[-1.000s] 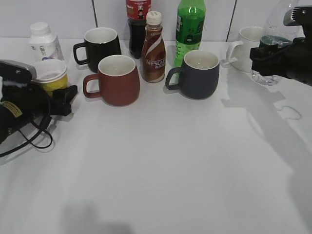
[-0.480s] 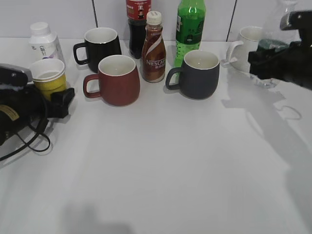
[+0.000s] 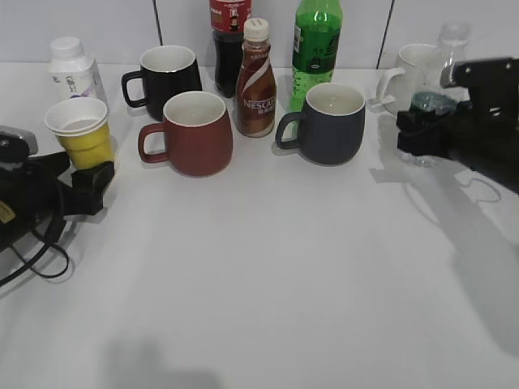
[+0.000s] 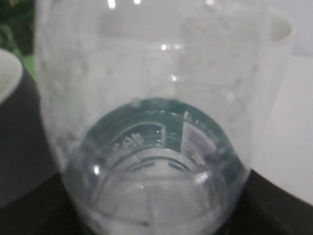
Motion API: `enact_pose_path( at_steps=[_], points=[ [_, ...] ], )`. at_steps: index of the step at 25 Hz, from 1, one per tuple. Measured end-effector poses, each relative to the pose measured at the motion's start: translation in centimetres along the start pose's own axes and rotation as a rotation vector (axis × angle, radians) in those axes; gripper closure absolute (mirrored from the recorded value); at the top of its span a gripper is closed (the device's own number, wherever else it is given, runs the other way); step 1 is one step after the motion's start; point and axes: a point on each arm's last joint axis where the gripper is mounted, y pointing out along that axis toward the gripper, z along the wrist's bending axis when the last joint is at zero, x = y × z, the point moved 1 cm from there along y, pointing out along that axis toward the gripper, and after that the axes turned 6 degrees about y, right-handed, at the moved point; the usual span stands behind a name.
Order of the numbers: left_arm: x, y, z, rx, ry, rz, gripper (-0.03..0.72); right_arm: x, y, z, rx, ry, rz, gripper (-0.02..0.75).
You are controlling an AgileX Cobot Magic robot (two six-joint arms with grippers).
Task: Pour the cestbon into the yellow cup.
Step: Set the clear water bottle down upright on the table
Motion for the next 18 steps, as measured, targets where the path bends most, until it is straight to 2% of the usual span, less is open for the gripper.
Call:
enact_pose_path(
  at_steps=[8,13,18],
  points=[
    [0.1,-2.3,-0.6,-0.018,0.0,0.021,0.093,-0.9,0.3,-0.1,0.0,0.002,0.016,0.277],
    [0.7,-4.0,-1.3,-0.067,0.007,0.015,0.094,-1.7,-0.4,-0.1,-0.004,0.02,0.028,0.16],
    [1.9,-5.7,-1.5,-0.065,-0.019,-0.014,0.094,-2.6,-1.1,-0.2,-0.01,0.05,0.045,0.137]
  ],
)
